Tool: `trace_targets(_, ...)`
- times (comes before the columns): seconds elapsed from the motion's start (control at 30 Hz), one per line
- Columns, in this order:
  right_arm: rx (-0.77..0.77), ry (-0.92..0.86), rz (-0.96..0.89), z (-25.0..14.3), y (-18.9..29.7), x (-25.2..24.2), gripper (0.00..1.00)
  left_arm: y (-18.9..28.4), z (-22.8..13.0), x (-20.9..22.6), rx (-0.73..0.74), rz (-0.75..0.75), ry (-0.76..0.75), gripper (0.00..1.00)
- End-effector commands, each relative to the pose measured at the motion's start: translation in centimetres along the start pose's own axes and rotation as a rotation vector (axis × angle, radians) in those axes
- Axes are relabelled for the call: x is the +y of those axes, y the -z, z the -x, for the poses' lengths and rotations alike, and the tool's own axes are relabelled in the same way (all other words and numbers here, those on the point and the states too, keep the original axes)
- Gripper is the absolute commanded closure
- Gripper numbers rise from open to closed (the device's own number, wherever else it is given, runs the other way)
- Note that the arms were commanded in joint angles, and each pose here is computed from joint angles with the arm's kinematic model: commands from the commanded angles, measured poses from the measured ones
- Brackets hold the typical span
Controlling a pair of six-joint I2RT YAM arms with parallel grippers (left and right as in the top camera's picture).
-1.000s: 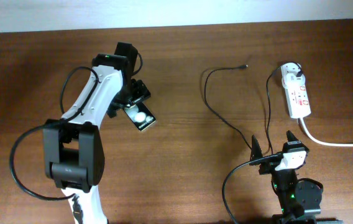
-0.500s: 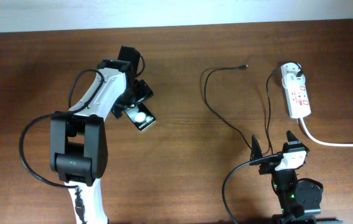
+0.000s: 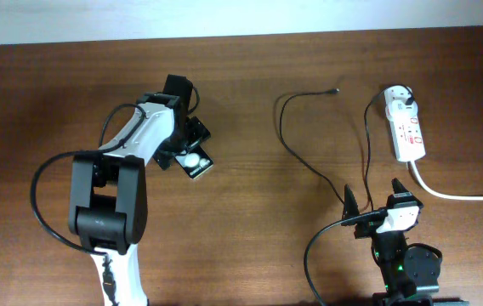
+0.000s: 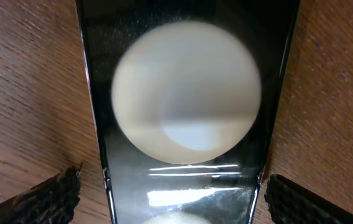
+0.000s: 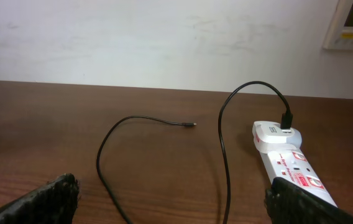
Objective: Plug charger to phone and switch on socket
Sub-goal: 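Close the left gripper on the phone's long edges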
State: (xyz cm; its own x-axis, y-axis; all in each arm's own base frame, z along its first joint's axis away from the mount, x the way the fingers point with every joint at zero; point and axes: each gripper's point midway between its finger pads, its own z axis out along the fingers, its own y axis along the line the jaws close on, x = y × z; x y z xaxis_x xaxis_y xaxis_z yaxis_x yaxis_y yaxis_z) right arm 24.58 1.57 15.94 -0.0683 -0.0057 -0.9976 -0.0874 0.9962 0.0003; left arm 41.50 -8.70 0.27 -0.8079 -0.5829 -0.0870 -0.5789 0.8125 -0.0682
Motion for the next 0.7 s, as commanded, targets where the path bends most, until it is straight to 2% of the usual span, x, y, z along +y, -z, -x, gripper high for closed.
trace_targets(0.0, 0.003, 0.006, -0.009, -0.2, 0.0, -0.2, 0.01, -1.1, -0.3, 0.4, 0.011, 0.016, 0.011, 0.01)
trace_targets(0.17, 0.003, 0.006, -0.009, -0.2, 0.0, -0.2, 0.01, -3.4, -1.3, 1.2, 0.061, 0.066, 0.010, 0.01)
trace_targets(0.4, 0.003, 0.006, -0.009, -0.2, 0.0, -0.2, 0.01, -4.2, -1.7, 1.8, 0.078, 0.097, -0.004, 0.01)
trace_targets(0.57, 0.003, 0.006, -0.009, -0.2, 0.0, -0.2, 0.01, -6.2, -2.8, 3.0, 0.126, 0.150, -0.006, 0.05)
trace_targets(0.67, 0.003, 0.006, -0.009, -0.2, 0.0, -0.2, 0.01, -6.2, -2.9, 3.0, 0.131, 0.153, -0.005, 0.16)
